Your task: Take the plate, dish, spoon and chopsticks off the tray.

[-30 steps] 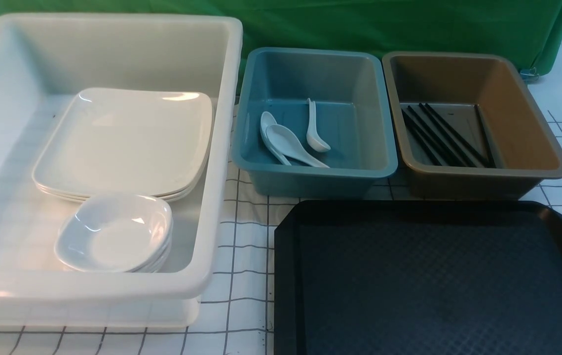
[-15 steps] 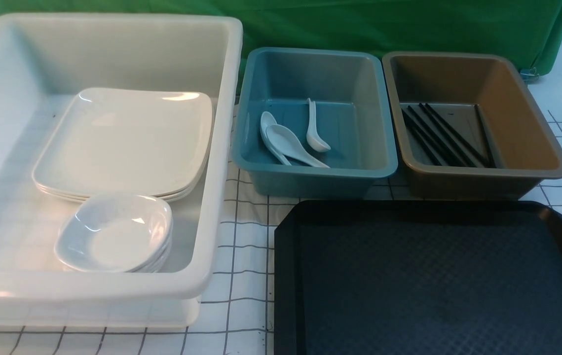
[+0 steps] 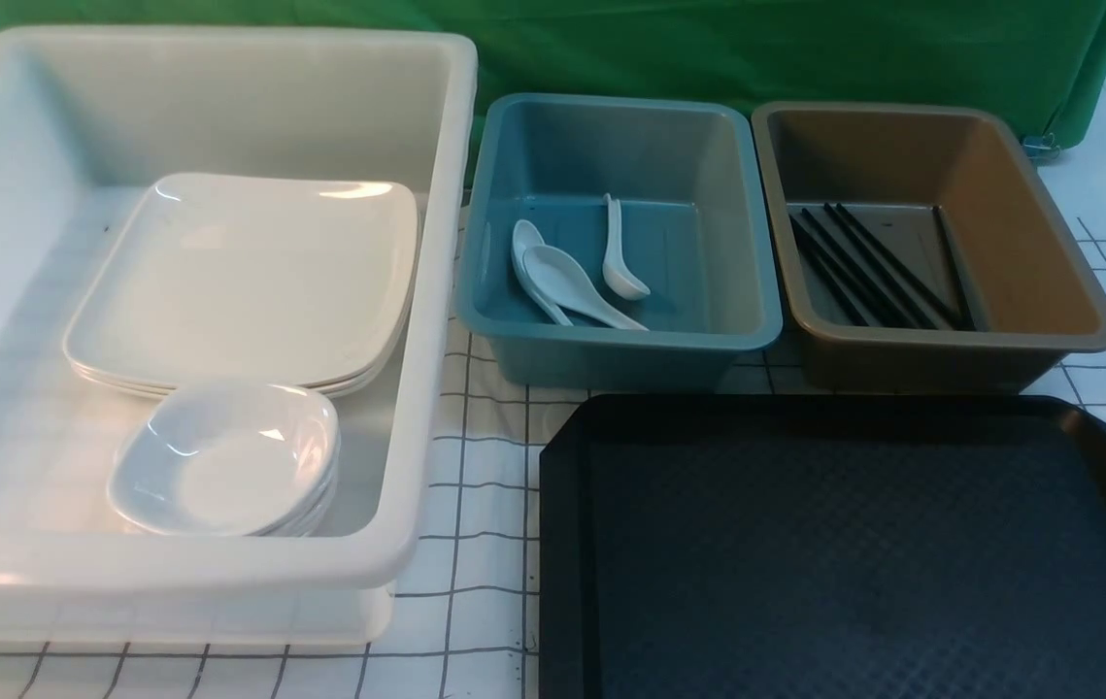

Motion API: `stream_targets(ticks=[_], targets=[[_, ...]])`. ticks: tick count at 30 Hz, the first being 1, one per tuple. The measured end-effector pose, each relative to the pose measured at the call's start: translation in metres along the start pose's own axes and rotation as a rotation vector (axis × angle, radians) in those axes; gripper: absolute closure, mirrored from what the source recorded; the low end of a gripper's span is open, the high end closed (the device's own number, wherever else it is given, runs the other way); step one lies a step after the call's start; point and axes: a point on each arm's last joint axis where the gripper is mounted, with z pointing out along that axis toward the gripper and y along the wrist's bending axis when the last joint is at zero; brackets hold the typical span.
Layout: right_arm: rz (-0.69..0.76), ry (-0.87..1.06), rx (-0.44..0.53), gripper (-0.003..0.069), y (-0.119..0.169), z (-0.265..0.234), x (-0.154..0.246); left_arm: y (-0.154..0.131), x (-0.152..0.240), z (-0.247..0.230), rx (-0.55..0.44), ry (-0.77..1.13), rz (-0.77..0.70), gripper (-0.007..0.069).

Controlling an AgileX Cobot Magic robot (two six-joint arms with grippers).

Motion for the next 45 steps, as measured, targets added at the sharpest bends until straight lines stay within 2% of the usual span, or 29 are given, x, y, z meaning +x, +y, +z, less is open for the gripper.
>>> stream_targets(ticks=[2, 6, 45], targets=[[0.003, 0.079, 0.037, 0.0419, 0.001, 0.0, 0.024, 0.0, 0.0, 0.0, 0.0, 0.0, 0.0, 0.0625], [0.024, 0.181, 0.064, 0.0419, 0.002, -0.006, 0.043, 0.0, 0.0, 0.0, 0.0, 0.0, 0.0, 0.0625], [0.069, 0.171, 0.075, 0.0419, 0.002, -0.008, 0.043, 0.0, 0.0, 0.0, 0.0, 0.002, 0.0, 0.0624]])
